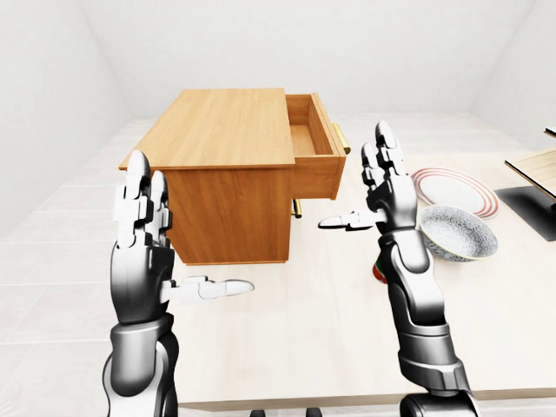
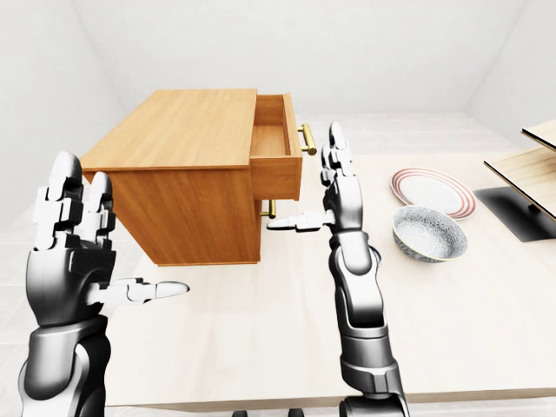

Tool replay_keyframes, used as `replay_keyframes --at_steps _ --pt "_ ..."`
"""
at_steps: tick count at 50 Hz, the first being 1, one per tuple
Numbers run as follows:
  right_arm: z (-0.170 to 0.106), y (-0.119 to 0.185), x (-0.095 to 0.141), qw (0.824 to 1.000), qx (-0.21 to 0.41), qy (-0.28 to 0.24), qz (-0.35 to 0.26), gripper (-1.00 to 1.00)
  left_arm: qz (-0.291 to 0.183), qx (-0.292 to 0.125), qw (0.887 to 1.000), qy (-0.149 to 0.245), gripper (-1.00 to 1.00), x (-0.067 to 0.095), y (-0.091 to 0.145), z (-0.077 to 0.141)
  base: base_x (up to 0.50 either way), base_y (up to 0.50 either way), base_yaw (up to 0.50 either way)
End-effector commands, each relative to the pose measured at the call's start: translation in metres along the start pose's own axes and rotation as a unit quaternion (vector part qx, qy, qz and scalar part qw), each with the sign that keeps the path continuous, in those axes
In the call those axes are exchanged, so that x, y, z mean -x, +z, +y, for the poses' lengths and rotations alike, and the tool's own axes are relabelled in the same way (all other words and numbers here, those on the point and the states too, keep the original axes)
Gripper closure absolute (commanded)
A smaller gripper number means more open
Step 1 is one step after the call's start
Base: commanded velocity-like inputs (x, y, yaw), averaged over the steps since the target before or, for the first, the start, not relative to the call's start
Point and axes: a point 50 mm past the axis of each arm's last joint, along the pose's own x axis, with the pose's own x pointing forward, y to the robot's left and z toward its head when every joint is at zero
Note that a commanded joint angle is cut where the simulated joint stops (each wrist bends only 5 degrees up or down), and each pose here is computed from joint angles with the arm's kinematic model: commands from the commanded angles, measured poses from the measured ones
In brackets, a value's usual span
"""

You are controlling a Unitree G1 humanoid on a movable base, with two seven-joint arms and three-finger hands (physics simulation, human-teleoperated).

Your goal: Close the top drawer of the cabinet.

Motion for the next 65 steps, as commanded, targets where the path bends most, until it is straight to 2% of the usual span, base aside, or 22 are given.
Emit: replay_keyframes --at_steps 1,4,8,34,40,46,55,65 --pt "0.002 -0.003 -0.005 1.000 -0.004 0.004 0.007 -1.00 0.000 0.000 1.000 -0.001 -1.00 0.000 0.000 0.000 0.00 0.00 0.00" --pt "0.002 -0.006 -0.005 1.000 -0.004 0.005 0.012 -1.00 -0.015 -0.001 1.000 -0.001 -1.00 -0.001 0.006 -0.001 0.00 0.00 0.00" --pt "0.003 -0.005 -0.005 1.000 -0.004 0.006 0.012 -1.00 0.009 0.000 1.000 0.000 -1.00 0.001 -0.003 0.000 0.00 0.00 0.00" --pt "0.011 -0.017 -0.004 0.999 -0.002 0.017 0.035 -1.00 0.001 0.001 1.000 0.002 -1.00 -0.001 -0.001 0.000 0.00 0.00 0.00" --pt "0.016 -0.007 -0.009 1.000 -0.004 0.025 0.014 -1.00 0.009 0.001 1.000 0.001 -1.00 0.000 -0.004 0.000 0.00 0.00 0.00" --pt "0.019 -0.016 -0.013 0.999 -0.008 0.030 0.034 -1.00 0.017 0.002 1.000 0.002 -1.00 0.001 -0.007 0.001 0.00 0.00 0.00" --pt "0.016 -0.030 -0.015 0.998 -0.010 0.024 0.065 -1.00 -0.004 0.001 1.000 0.001 -1.00 -0.001 0.002 0.000 0.00 0.00 0.00" --pt "0.007 -0.040 -0.018 0.996 0.001 0.001 0.088 -1.00 0.013 0.001 1.000 0.001 -1.00 0.000 -0.006 0.000 0.00 0.00 0.00"
